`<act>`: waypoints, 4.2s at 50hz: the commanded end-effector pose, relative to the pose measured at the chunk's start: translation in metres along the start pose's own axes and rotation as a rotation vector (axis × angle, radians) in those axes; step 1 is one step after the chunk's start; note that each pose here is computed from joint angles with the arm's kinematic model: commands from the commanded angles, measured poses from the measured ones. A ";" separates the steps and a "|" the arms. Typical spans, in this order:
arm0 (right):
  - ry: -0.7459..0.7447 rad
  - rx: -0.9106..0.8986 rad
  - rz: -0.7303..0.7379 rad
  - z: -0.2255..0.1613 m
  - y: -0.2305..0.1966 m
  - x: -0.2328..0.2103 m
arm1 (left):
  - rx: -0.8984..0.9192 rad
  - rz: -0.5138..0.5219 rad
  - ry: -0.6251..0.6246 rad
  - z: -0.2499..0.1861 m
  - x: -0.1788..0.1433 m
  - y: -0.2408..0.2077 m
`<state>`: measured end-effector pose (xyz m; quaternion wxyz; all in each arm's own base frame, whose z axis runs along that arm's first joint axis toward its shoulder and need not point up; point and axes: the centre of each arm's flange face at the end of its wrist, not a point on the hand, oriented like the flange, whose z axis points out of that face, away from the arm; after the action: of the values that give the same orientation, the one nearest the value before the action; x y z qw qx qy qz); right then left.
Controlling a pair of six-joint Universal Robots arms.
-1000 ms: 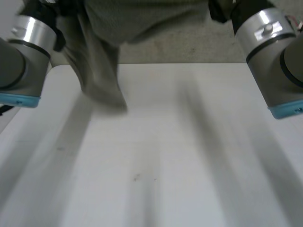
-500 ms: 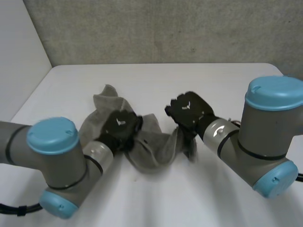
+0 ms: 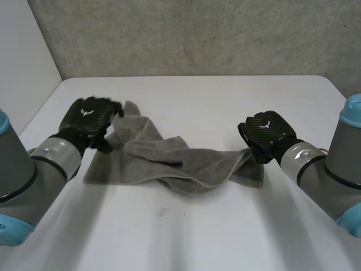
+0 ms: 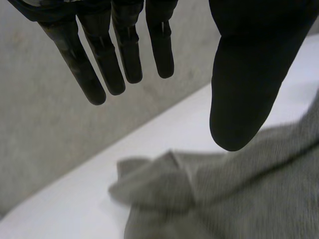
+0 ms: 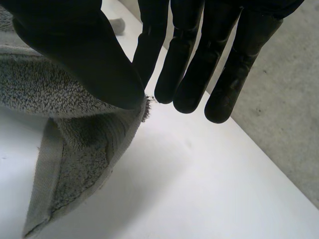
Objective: Fold the towel.
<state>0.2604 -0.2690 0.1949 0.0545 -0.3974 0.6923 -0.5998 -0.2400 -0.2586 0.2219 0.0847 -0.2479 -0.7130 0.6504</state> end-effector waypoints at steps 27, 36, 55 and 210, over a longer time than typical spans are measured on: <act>-0.010 -0.002 0.033 0.002 0.010 -0.006 | -0.273 -0.122 0.004 0.045 -0.058 0.105; -0.009 -0.004 0.031 0.002 0.011 -0.006 | -0.284 -0.080 0.018 0.051 -0.057 0.113; -0.018 -0.018 0.023 0.005 0.017 -0.009 | -0.301 0.009 0.040 0.050 -0.053 0.116; 0.121 0.001 -0.105 0.028 -0.066 0.082 | -0.016 -0.074 -0.057 0.070 -0.089 -0.037</act>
<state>0.2243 -0.2946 0.2991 -0.0173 -0.3939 0.6942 -0.6022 -0.1890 -0.3100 0.2807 0.0877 -0.1979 -0.7349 0.6428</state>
